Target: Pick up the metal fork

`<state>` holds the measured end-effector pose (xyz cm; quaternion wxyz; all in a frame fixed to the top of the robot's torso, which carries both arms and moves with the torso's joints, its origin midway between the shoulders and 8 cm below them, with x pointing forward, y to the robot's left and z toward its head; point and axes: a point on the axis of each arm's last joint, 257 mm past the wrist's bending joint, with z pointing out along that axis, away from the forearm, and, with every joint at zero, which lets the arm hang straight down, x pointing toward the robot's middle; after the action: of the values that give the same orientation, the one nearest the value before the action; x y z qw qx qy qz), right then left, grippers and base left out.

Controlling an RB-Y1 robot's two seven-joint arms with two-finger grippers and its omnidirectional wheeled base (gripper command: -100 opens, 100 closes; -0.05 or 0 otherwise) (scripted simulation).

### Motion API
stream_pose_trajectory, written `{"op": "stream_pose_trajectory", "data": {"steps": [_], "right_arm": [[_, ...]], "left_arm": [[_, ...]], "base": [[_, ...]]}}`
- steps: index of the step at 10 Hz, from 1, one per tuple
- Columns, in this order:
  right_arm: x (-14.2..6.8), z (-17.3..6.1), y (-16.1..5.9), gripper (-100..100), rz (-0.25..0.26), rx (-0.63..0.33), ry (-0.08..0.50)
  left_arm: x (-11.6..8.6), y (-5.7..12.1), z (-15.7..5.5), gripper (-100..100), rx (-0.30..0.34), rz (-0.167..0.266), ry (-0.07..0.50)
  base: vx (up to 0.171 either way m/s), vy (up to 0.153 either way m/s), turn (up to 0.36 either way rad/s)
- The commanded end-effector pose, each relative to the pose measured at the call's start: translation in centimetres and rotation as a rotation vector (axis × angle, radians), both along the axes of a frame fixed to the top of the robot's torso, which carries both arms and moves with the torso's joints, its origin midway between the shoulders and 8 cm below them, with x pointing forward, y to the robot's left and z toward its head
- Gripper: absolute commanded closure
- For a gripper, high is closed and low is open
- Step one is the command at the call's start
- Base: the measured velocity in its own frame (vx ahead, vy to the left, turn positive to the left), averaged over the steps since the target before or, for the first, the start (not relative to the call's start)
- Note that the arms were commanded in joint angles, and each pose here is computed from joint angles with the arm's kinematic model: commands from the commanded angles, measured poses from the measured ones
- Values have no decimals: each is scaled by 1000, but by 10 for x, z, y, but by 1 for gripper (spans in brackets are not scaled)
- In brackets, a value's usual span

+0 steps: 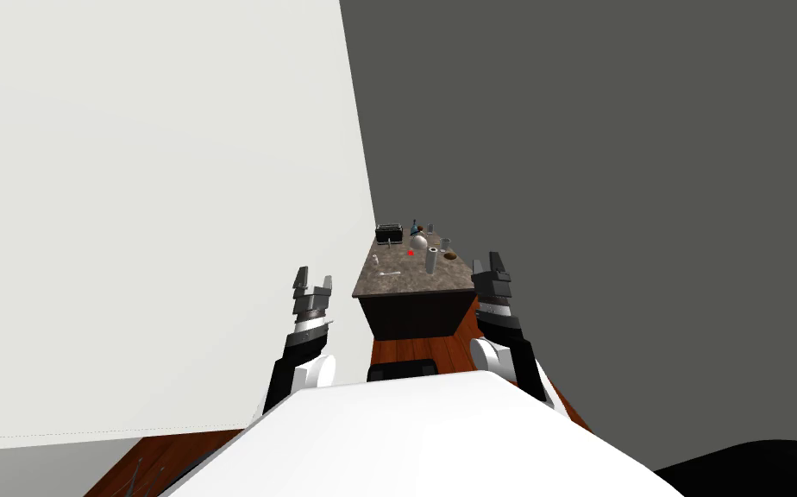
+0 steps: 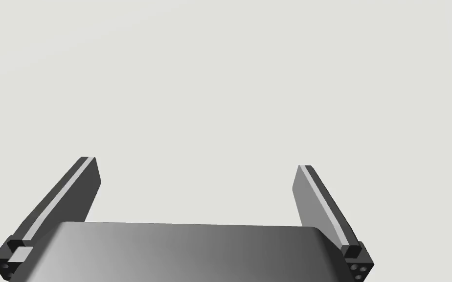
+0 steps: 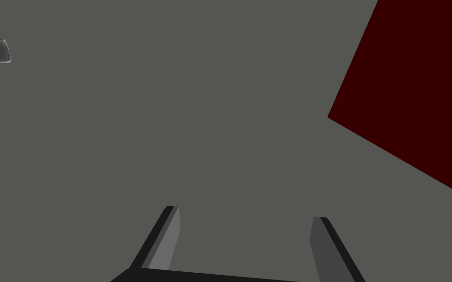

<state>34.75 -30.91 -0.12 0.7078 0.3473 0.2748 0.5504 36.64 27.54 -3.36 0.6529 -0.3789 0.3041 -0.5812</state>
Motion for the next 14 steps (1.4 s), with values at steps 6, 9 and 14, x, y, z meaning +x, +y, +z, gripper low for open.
{"op": "stream_pose_trajectory", "data": {"steps": [6, 9, 14], "right_arm": [[0, 0, 0, 0, 0, 0, 0], [0, 0, 0, 0, 0, 0, 0], [0, 0, 0, 0, 0, 0, 0]], "left_arm": [[39, -27, -21, -100, 64, -125, 108], [58, -39, -30, -100, 69, -169, 155], [83, -52, -48, -100, 69, -213, 245]], "base": [[-3, -6, -11], [0, -9, -12], [1, -8, -9]]}}
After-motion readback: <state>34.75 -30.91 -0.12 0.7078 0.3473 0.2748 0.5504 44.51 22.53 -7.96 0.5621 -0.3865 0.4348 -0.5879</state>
